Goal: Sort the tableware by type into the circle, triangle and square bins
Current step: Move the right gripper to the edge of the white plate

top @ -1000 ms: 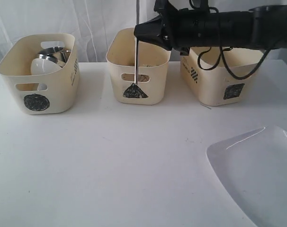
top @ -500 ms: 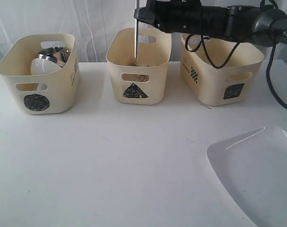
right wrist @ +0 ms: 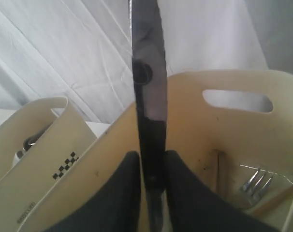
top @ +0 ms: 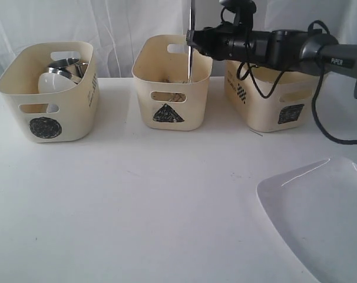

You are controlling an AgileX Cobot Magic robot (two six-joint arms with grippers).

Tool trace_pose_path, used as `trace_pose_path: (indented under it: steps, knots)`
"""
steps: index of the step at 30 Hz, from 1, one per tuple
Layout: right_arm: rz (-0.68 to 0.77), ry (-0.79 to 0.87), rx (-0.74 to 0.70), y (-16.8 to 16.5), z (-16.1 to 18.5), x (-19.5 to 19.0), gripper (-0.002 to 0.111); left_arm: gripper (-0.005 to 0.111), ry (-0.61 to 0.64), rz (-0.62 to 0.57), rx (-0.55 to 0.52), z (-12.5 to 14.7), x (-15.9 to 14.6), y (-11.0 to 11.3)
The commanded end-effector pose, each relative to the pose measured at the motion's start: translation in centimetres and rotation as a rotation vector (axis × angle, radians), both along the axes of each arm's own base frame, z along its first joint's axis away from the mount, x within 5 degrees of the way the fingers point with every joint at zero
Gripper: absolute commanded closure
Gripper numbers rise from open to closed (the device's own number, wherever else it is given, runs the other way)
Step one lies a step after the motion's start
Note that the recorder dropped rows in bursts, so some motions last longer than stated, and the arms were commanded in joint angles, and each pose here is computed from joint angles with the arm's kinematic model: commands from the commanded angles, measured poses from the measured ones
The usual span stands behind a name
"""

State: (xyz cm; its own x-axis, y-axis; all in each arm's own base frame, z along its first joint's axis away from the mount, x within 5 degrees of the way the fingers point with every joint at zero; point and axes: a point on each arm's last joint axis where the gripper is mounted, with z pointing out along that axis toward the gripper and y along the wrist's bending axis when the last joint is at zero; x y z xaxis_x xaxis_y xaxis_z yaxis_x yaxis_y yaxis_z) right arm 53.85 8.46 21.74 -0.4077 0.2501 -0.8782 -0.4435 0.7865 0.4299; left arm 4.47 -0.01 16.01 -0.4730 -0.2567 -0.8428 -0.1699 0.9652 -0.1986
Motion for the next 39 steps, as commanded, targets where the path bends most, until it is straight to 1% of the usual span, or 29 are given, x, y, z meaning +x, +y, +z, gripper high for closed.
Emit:
trace_pose_path:
  steps: [1,3,6,8,9,10,11,12,14,15,17,18,19,22,25,28,30,32,33,35,37,39]
  knots:
    - [0.026,-0.036,-0.017,-0.2,0.0,0.2,0.068,0.106,0.059,-0.005,-0.02,-0.7,-0.3,-0.1]
    - [0.026,-0.039,-0.017,-0.2,0.2,0.2,0.062,0.106,0.059,-0.005,-0.02,-0.7,-0.3,-0.1]
    - [0.022,-0.057,-0.01,-0.3,1.4,0.0,0.061,0.106,0.059,-0.005,-0.02,-0.7,-0.3,-0.1]
    - [0.021,-0.048,0.049,-0.5,2.9,-0.4,0.061,0.106,0.059,-0.005,-0.02,-0.7,-0.3,-0.1]
    - [0.02,-0.033,0.109,-0.8,4.1,-0.7,0.062,0.106,0.059,-0.005,-0.02,-0.7,-0.3,-0.1]
    - [0.021,-0.014,0.179,-1.2,5.5,-1.1,0.065,0.106,0.059,-0.005,-0.02,-0.7,-0.3,-0.1]
    - [0.034,0.004,0.185,-1.6,6.3,-1.5,0.069,0.106,0.059,-0.005,-0.02,-0.7,-0.3,-0.1]
    - [0.052,0.027,0.172,-2.0,7.5,-2.1,0.077,0.106,0.059,-0.005,-0.02,-0.7,-0.3,-0.1]
    - [0.059,0.093,0.085,-3.1,9.0,-3.4,0.096,0.106,0.059,-0.005,-0.02,-0.7,-0.3,-0.1]
    - [0.045,0.144,0.019,-3.9,9.5,-4.2,0.107,0.106,0.059,-0.005,-0.02,-0.7,-0.3,-0.1]
    - [-0.037,0.308,-0.076,-5.8,10.3,-5.9,0.108,0.106,0.059,-0.005,-0.02,-0.7,-0.3,-0.1]
    - [-0.102,0.381,-0.088,-6.8,10.9,-6.8,0.108,0.106,0.059,-0.005,-0.02,-0.7,-0.3,-0.1]
    - [-0.168,0.446,-0.138,-7.9,11.3,-7.9,0.108,0.106,0.059,-0.005,-0.02,-0.7,-0.3,-0.1]
    - [-0.328,0.539,-0.279,-10.8,12.8,-11.4,0.108,0.106,0.059,-0.005,-0.02,-0.7,-0.3,-0.1]
    - [-0.404,0.617,-0.346,-13.4,14.0,-15.7,0.108,0.106,0.059,-0.005,-0.02,-0.7,-0.3,-0.1]
    - [-0.499,0.757,-0.338,-16.7,13.6,-20.5,0.108,0.106,0.059,-0.005,-0.02,-0.7,-0.3,-0.1]
    - [-0.559,0.894,-0.3,-19.4,12.1,-23.9,0.108,0.106,0.059,-0.005,-0.02,-0.7,-0.3,-0.1]
    - [-0.58,1.021,-0.275,-22.0,10.5,-27.4,0.108,0.106,0.059,-0.005,-0.02,-0.7,-0.3,-0.1]
    - [-0.595,1.042,-0.262,-22.9,9.9,-28.5,0.108,0.106,0.059,-0.005,-0.02,-0.7,-0.3,-0.1]
    - [-0.632,1.086,-0.168,-24.6,8.5,-31.0,0.108,0.106,0.059,-0.005,-0.02,-0.7,-0.3,-0.1]
    - [-0.571,1.054,-0.09,-25.3,7.4,-32.4,0.108,0.106,0.059,-0.005,-0.02,-0.7,-0.3,-0.1]
    - [-0.484,0.981,-0.083,-25.7,6.8,-33.0,0.108,0.106,0.059,-0.005,-0.02,-0.7,-0.3,-0.1]
